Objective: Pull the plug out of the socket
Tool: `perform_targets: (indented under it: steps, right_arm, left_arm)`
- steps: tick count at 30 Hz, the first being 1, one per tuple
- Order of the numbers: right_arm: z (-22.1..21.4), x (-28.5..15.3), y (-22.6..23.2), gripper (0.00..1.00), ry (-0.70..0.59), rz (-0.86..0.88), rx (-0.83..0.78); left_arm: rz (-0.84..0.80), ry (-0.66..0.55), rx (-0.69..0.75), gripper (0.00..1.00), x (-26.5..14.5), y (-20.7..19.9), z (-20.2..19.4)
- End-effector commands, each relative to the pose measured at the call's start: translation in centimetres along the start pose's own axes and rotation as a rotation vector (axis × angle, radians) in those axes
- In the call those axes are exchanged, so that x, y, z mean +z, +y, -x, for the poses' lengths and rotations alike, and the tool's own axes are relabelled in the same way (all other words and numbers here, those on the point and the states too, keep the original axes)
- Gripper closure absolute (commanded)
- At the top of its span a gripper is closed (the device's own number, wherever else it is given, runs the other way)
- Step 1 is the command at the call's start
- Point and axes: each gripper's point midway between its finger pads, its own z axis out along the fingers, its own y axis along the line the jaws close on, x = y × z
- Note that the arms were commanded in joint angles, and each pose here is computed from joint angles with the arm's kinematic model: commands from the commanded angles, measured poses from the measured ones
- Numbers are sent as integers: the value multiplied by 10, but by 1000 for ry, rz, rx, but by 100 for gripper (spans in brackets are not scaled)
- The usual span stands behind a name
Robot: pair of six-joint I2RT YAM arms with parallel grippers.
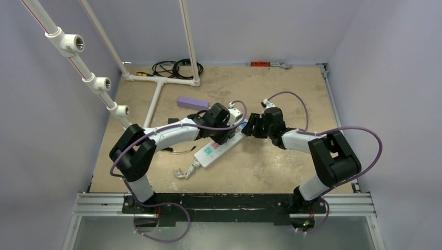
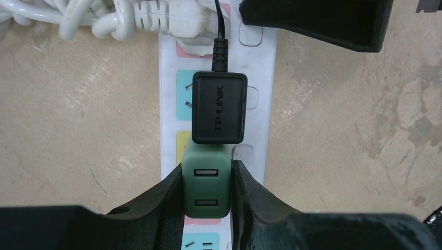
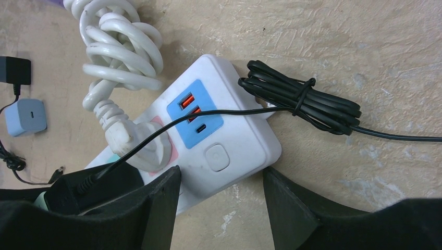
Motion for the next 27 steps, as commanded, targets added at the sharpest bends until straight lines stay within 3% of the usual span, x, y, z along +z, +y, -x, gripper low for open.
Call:
perform_targets:
  steps: [1, 14, 27]
  right_arm:
    - [-10, 3, -9, 39, 46, -34, -13]
    - [-12, 4, -10, 39, 52, -36, -13]
    - [-12, 5, -12, 42, 55, -43, -11]
  left_arm:
    - [170, 26, 50, 100, -9, 22, -12]
    - [288, 43, 162, 100, -13, 19, -17]
    - [48, 23, 38, 100, -11, 4, -9]
